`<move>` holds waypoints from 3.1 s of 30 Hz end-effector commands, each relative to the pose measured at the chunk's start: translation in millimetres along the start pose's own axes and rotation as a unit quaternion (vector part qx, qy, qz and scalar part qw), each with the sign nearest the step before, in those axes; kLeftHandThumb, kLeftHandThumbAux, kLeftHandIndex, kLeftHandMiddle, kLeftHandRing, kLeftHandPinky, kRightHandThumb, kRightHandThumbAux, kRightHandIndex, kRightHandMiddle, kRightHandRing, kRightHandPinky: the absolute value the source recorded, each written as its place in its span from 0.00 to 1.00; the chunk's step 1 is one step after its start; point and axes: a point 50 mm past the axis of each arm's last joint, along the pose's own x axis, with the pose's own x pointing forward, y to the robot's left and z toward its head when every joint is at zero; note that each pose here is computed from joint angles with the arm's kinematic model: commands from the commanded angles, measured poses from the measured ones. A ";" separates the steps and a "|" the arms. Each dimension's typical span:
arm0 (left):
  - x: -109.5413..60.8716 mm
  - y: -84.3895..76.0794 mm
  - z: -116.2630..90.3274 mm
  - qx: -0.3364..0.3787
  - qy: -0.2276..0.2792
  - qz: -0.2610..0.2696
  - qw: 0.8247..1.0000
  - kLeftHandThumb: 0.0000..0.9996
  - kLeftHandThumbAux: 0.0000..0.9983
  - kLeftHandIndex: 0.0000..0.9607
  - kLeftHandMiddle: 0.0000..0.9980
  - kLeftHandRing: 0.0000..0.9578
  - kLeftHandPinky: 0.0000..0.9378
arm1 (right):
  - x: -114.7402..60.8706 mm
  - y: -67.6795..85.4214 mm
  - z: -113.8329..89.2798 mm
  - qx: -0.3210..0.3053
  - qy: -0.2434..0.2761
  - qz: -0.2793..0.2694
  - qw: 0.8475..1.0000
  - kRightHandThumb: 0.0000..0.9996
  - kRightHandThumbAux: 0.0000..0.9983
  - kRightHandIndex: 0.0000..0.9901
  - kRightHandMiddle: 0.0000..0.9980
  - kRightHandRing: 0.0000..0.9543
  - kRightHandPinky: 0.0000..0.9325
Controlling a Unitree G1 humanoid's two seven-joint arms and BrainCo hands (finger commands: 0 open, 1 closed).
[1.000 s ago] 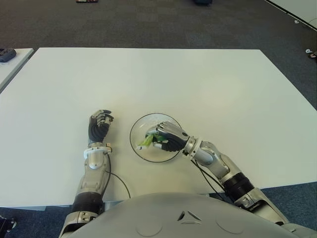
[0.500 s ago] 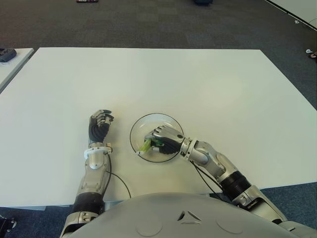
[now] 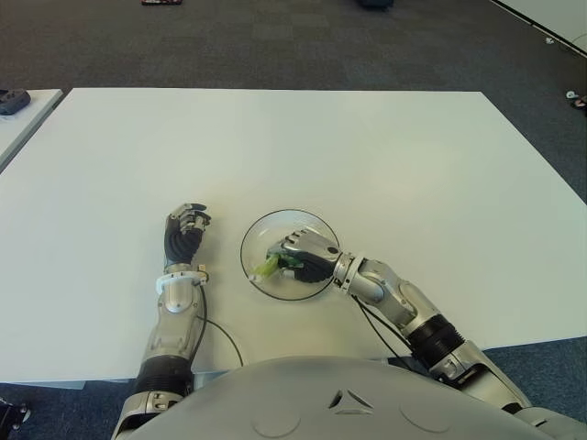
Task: Put the toothpaste on the table into the plate.
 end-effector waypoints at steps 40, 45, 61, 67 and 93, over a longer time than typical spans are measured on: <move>1.3 2.4 -2.4 0.021 0.008 -0.001 1.000 0.71 0.72 0.45 0.55 0.57 0.54 | -24.6 -40.3 0.3 0.050 0.038 -0.122 0.991 0.40 0.17 0.00 0.00 0.00 0.00; 1.5 2.4 -2.2 0.021 0.009 -0.001 1.000 0.71 0.72 0.45 0.55 0.57 0.53 | -31.8 -43.0 -5.6 0.089 0.043 -0.136 0.986 0.39 0.19 0.00 0.00 0.00 0.00; 3.1 3.7 -2.2 0.024 0.005 -0.003 1.000 0.71 0.72 0.45 0.55 0.57 0.54 | -44.0 -41.0 -23.8 0.297 0.049 -0.375 0.877 0.36 0.76 0.31 0.30 0.27 0.33; 3.5 4.1 -2.5 0.019 0.005 -0.003 1.000 0.71 0.72 0.45 0.55 0.56 0.53 | -53.2 -33.1 -32.9 0.321 0.087 -0.426 0.842 0.65 0.74 0.41 0.41 0.40 0.45; 5.7 4.7 -0.9 0.016 0.000 -0.004 1.000 0.70 0.72 0.45 0.55 0.56 0.52 | -57.1 -19.3 -57.4 0.347 0.189 -0.506 0.767 0.70 0.73 0.43 0.54 0.54 0.48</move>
